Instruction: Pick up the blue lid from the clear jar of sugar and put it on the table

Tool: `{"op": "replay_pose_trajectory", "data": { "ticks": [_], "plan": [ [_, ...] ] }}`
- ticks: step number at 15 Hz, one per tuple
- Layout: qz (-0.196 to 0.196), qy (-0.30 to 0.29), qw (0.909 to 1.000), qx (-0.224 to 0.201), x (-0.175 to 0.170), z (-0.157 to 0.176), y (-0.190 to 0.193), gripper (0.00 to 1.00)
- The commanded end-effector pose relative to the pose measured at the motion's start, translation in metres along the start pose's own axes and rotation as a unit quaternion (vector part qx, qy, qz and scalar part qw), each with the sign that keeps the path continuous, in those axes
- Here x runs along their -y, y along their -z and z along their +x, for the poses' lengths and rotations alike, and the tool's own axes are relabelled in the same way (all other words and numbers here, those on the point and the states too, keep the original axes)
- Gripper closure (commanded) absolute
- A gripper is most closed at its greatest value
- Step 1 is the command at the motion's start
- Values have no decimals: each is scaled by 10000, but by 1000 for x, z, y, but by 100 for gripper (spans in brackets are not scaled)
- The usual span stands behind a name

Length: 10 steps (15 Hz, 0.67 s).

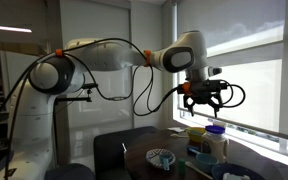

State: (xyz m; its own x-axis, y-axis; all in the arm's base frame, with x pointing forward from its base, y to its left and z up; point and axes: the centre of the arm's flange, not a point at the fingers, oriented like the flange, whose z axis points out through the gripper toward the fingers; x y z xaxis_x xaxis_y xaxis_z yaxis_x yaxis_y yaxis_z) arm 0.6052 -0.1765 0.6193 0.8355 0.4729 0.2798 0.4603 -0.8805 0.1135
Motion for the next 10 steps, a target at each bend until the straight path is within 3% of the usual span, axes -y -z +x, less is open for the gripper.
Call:
{"op": "replay_pose_trajectory", "data": {
  "ticks": [1, 3, 7, 8, 10],
  "plan": [
    [78, 67, 9991, 407, -40, 75, -34, 0],
    [48, 256, 9972, 704, -35, 103, -56, 0],
    [-439, 437, 9918, 1115, -14, 144, -69, 0],
    [-524, 500, 9911, 1116, -9, 150, -68, 0],
    [-293, 826, 9931, 774, -2, 162, -68, 0]
  ]
}}
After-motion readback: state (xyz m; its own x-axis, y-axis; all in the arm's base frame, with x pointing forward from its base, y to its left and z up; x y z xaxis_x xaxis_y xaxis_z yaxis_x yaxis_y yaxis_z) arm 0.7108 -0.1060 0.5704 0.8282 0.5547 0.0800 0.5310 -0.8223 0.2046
